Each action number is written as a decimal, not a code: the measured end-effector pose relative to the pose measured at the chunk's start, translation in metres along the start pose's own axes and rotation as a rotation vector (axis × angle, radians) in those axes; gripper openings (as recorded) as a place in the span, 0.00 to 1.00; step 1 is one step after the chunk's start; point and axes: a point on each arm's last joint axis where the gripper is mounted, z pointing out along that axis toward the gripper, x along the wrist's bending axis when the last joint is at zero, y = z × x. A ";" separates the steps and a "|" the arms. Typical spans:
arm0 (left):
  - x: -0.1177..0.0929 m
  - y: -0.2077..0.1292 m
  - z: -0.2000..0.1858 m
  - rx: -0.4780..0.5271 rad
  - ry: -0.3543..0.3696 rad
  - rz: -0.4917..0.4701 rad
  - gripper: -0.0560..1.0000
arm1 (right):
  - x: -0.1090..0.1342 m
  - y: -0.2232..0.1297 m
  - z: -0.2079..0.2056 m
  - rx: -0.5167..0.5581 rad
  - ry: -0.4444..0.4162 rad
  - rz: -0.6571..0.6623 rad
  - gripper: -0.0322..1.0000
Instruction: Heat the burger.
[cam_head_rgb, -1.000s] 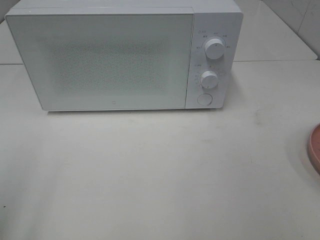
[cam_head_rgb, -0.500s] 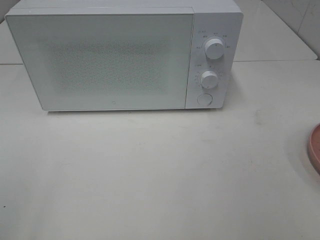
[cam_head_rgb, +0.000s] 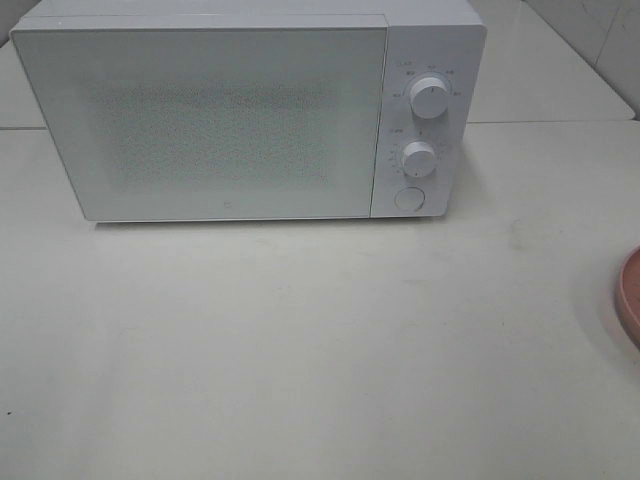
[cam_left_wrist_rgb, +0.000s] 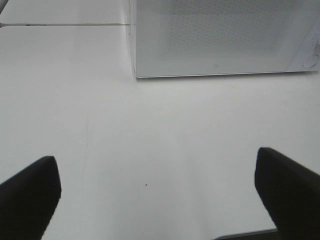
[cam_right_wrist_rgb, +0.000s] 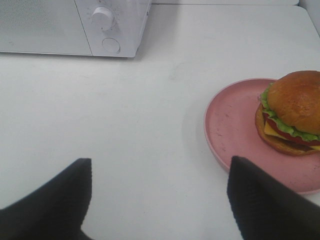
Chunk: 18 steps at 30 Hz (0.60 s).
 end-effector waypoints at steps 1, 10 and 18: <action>0.000 0.000 0.000 0.000 0.000 0.000 0.98 | 0.000 0.000 0.000 0.000 0.000 0.000 0.75; 0.000 0.000 0.000 0.000 0.000 0.000 0.98 | 0.000 0.000 0.000 0.000 0.000 0.000 0.75; 0.000 -0.001 0.001 0.003 0.001 -0.007 0.98 | 0.000 0.000 0.000 0.000 0.000 0.000 0.75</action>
